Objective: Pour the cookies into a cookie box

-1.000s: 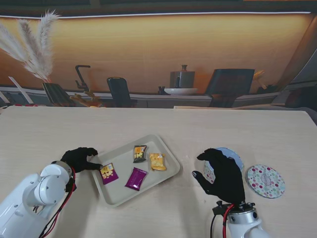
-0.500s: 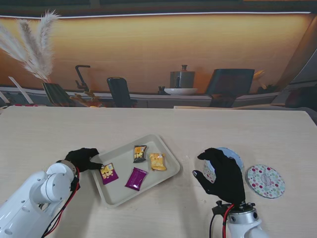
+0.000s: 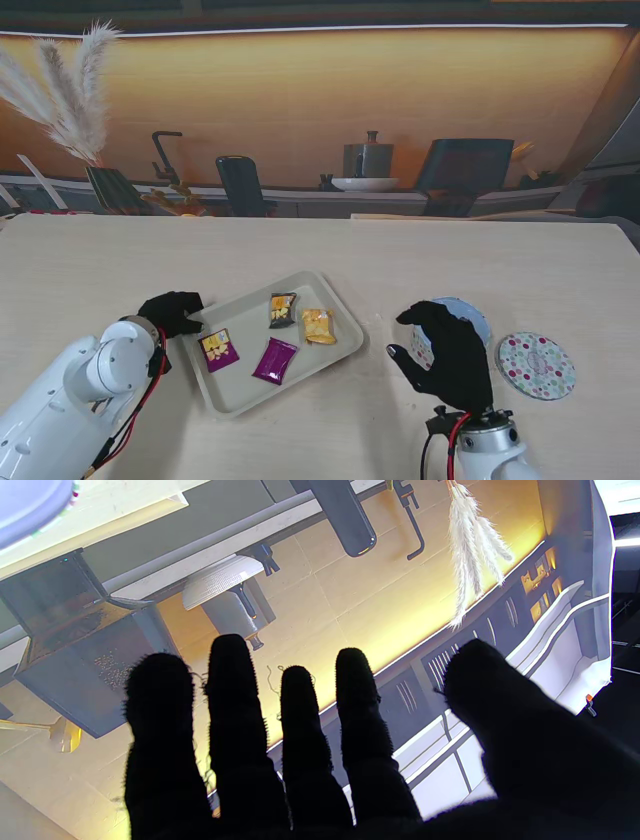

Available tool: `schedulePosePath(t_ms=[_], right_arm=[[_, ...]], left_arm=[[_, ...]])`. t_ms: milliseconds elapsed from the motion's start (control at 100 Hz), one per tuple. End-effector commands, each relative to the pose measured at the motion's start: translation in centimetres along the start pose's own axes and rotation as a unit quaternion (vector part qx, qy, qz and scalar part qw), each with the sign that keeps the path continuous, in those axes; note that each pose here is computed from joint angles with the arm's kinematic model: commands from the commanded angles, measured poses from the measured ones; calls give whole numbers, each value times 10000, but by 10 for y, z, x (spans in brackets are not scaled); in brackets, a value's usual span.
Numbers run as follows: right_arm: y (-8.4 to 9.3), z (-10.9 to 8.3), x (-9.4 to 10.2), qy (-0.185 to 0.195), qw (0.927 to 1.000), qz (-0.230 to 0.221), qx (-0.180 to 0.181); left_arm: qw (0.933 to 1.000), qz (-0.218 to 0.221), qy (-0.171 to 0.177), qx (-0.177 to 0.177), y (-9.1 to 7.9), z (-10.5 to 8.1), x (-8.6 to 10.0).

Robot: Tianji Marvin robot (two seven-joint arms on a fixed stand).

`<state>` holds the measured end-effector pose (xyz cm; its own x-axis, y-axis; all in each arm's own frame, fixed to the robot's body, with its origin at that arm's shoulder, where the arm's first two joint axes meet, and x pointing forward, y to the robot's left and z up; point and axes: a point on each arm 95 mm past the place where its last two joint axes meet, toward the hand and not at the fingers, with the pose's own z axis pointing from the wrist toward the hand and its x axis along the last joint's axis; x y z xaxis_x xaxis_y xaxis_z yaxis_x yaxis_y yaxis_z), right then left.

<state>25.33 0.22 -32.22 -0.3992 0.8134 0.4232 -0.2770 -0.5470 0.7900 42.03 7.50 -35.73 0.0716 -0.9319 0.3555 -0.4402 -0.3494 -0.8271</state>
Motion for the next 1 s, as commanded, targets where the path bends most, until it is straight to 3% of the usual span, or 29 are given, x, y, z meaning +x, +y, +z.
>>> schedulePosePath(t_ms=[0,200,420,580,680,990], right_arm=[[-2,0,3,-2,10000,63,42],[-2,0,4,6,10000,49,13],[-1,0,4,-6,10000,66,-10],[-2,1,4,-1,10000,80,-12],[-2,1,4,1,10000,92,-17],[0,0,5,17,9999,94,-88]], left_arm=[[9985,-154,-127,-502,35,-1,-6],[9955,-766,-104,-552,41,-2,-3],[9943,-750,-154,-735,41,-3,-3],[9917,-984,-176,-813,41,-6,-1],[9868,-1394,-132,-819,42,-7,0],[9620,-2649,66,-660,53,-11,4]])
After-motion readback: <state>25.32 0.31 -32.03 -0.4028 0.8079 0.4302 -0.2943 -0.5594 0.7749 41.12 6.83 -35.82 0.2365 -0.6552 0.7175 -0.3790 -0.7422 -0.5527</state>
